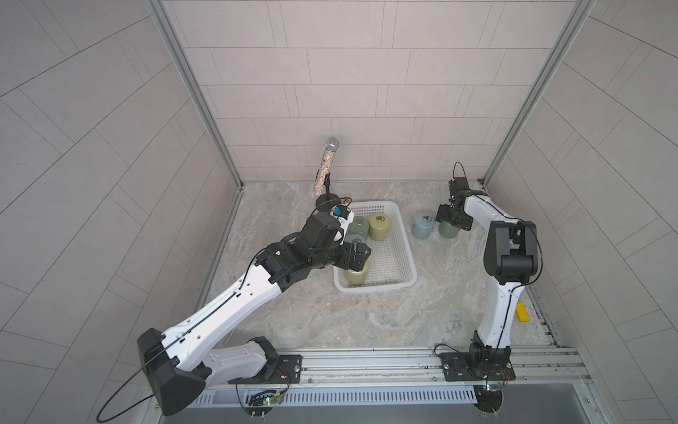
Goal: Take the tea canister out of the basket
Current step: Place the tea canister at the center of the board, then pick up the tea canister from the basket.
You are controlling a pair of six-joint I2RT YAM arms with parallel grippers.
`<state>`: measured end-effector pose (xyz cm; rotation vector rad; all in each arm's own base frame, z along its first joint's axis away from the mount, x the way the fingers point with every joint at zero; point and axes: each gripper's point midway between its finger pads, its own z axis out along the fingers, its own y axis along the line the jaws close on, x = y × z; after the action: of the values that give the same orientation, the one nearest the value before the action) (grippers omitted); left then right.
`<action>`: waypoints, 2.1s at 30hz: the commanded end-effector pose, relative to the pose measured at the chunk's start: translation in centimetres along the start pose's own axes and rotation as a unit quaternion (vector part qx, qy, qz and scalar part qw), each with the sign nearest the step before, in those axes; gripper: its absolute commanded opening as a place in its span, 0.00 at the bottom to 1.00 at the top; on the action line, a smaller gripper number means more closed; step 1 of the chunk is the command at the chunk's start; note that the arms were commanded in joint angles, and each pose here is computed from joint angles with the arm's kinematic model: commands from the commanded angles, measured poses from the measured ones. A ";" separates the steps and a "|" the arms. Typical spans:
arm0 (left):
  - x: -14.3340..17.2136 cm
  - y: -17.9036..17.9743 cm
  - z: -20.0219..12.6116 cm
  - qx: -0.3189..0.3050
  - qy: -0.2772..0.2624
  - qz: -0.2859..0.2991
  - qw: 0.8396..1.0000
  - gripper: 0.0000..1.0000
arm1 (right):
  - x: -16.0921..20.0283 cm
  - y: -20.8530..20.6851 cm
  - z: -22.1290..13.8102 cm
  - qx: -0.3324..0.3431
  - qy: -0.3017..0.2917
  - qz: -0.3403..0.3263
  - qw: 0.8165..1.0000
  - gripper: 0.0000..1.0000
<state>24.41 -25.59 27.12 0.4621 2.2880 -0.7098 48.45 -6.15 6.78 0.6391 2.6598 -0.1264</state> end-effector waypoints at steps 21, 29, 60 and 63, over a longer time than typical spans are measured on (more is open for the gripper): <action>-0.1 1.9 -1.7 -0.048 -0.030 -0.024 0.998 1.00 | -1.6 1.3 -15.0 -0.083 -0.112 -0.004 0.990 1.00; 0.2 4.7 -3.2 -0.114 -0.064 -0.055 0.990 1.00 | 2.6 6.4 -18.4 -0.131 -0.121 -0.072 0.981 1.00; 1.5 5.3 -6.2 -0.112 -0.083 -0.064 0.988 1.00 | 13.0 22.4 -12.4 -0.158 -0.062 -0.294 0.940 1.00; 1.3 5.1 -6.3 -0.110 -0.085 -0.062 0.988 1.00 | 12.8 22.7 -11.5 -0.149 -0.062 -0.302 0.940 1.00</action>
<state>23.07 -17.69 28.07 0.1378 2.2113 -0.5313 43.36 21.54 12.16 -0.2586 2.6055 0.1146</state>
